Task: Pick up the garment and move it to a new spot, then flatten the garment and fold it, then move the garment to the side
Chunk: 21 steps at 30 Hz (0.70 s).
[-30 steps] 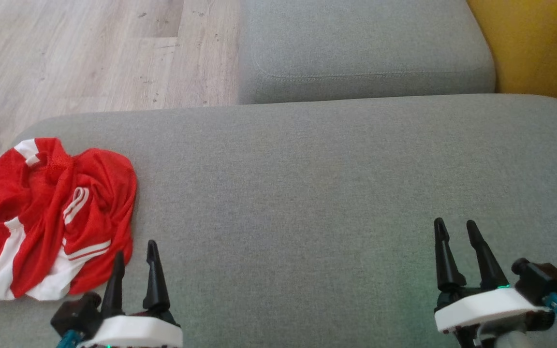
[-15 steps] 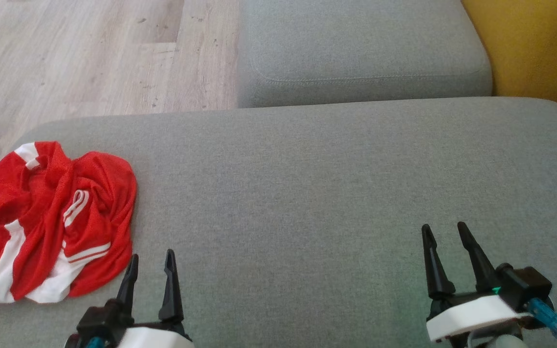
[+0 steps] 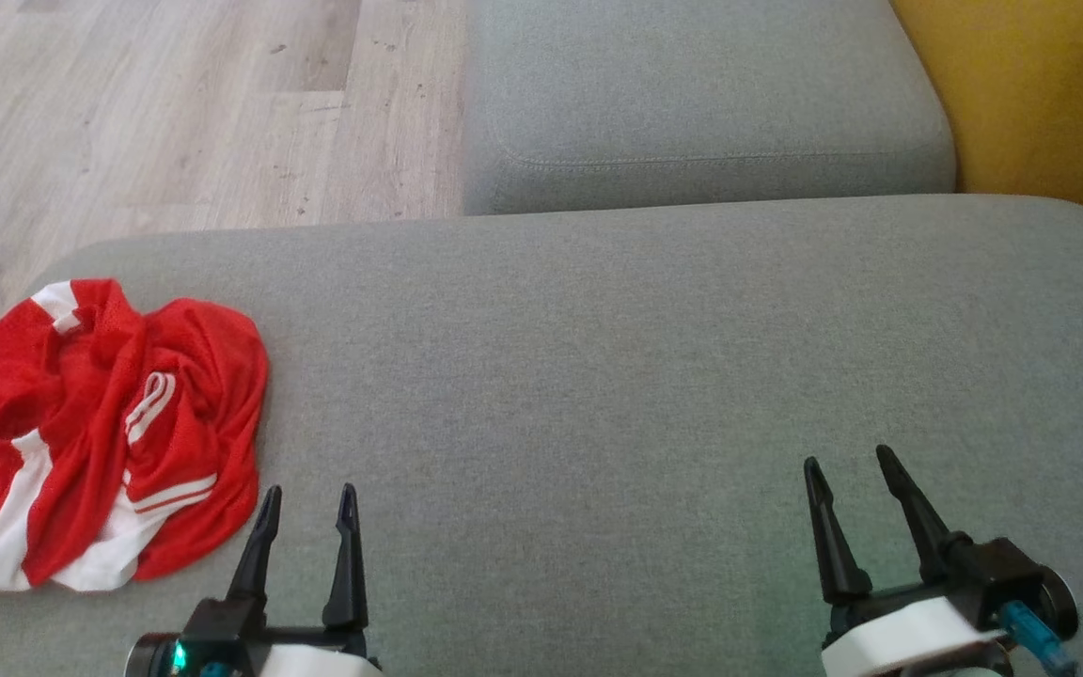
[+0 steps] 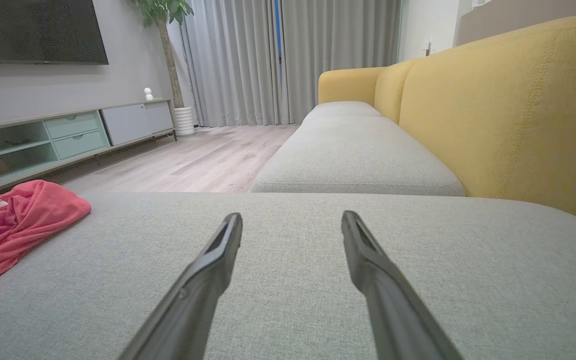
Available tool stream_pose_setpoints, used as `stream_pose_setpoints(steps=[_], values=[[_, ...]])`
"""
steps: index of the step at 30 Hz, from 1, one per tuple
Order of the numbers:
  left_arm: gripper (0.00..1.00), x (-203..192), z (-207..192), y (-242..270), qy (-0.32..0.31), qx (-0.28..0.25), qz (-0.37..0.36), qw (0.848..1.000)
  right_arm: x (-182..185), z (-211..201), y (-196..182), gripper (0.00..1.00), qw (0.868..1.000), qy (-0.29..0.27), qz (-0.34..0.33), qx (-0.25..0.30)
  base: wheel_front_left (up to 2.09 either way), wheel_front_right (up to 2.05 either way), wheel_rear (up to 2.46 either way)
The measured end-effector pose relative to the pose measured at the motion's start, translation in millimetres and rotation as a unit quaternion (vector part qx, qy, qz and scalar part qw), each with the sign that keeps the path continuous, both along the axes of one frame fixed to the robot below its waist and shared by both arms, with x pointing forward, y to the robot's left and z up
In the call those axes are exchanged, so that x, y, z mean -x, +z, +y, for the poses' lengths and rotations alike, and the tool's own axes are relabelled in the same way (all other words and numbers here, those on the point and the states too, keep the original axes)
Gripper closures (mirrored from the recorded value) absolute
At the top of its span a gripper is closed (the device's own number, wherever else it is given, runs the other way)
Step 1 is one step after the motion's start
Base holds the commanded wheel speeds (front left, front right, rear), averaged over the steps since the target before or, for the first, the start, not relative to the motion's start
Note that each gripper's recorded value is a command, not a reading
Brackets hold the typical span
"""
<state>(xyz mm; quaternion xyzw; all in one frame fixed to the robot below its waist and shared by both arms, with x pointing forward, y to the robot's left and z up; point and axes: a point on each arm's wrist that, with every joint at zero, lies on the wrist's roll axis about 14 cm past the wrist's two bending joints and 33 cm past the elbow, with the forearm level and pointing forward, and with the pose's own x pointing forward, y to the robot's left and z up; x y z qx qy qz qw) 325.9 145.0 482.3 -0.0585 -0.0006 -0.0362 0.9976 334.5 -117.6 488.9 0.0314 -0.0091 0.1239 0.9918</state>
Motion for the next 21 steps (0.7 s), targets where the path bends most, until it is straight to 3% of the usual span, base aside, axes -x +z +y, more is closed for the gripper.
stream_pose_setpoints(steps=[16,21], values=[[0.0,-0.8,1.1,-3.8,0.004,-0.001,0.006,1.0,0.1,0.3,-3.4,0.0,1.0,0.001,0.005,0.003,0.0,0.0,0.0],[0.0,1.1,16.5,0.8,0.038,-0.001,0.0,0.999,-3.1,7.2,-4.4,0.0,1.0,0.012,0.007,0.004,0.0,0.0,0.0]])
